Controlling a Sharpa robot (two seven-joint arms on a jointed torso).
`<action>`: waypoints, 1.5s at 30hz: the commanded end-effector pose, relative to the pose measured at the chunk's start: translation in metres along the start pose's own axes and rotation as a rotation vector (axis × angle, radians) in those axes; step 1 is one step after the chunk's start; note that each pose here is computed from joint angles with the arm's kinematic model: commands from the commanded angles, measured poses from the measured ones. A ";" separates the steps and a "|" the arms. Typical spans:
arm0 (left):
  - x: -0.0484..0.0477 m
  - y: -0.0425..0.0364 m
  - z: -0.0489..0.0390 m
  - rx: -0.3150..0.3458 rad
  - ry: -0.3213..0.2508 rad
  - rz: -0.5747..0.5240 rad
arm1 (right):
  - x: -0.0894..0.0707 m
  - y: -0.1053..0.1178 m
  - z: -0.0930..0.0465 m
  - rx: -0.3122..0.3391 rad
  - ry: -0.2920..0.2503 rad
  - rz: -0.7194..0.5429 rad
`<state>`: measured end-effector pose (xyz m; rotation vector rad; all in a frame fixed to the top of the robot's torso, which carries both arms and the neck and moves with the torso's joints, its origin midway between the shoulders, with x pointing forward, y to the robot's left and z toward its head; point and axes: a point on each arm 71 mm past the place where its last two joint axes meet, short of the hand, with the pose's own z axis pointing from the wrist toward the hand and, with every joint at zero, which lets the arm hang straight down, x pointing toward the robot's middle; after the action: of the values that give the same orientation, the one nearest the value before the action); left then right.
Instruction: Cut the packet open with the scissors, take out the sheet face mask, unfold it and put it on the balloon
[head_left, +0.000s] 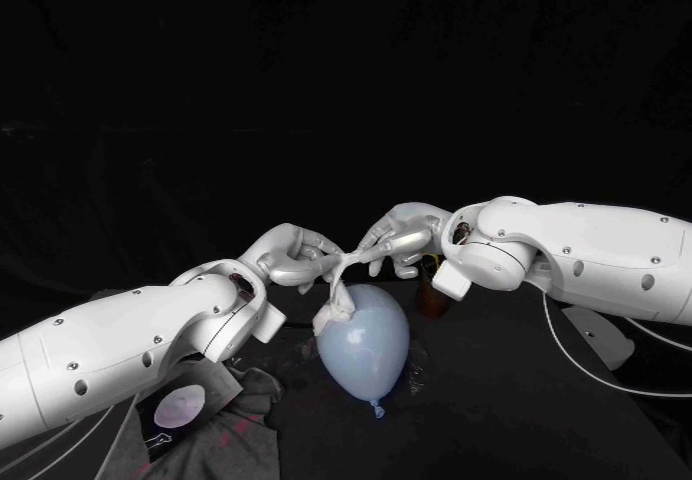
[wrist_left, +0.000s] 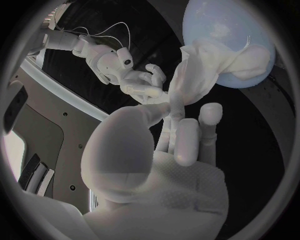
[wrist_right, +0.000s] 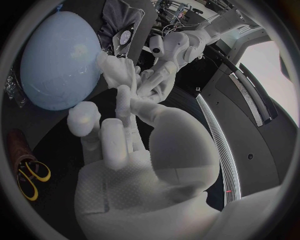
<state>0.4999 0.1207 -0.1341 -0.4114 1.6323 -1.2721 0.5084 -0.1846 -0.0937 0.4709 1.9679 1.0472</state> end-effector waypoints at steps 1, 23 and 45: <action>-0.0071 -0.0038 0.0022 -0.004 -0.009 0.001 | -0.007 -0.001 0.001 0.002 -0.022 -0.046; -0.0427 -0.0230 0.0162 0.002 -0.054 0.053 | -0.021 0.013 0.002 -0.028 -0.070 -0.097; -0.0520 -0.0314 0.0243 0.028 -0.073 0.101 | -0.035 0.036 0.005 -0.074 -0.122 -0.136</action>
<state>0.5350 0.1360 -0.0835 -0.3761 1.5659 -1.1898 0.5302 -0.1840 -0.0519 0.3687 1.8466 0.9844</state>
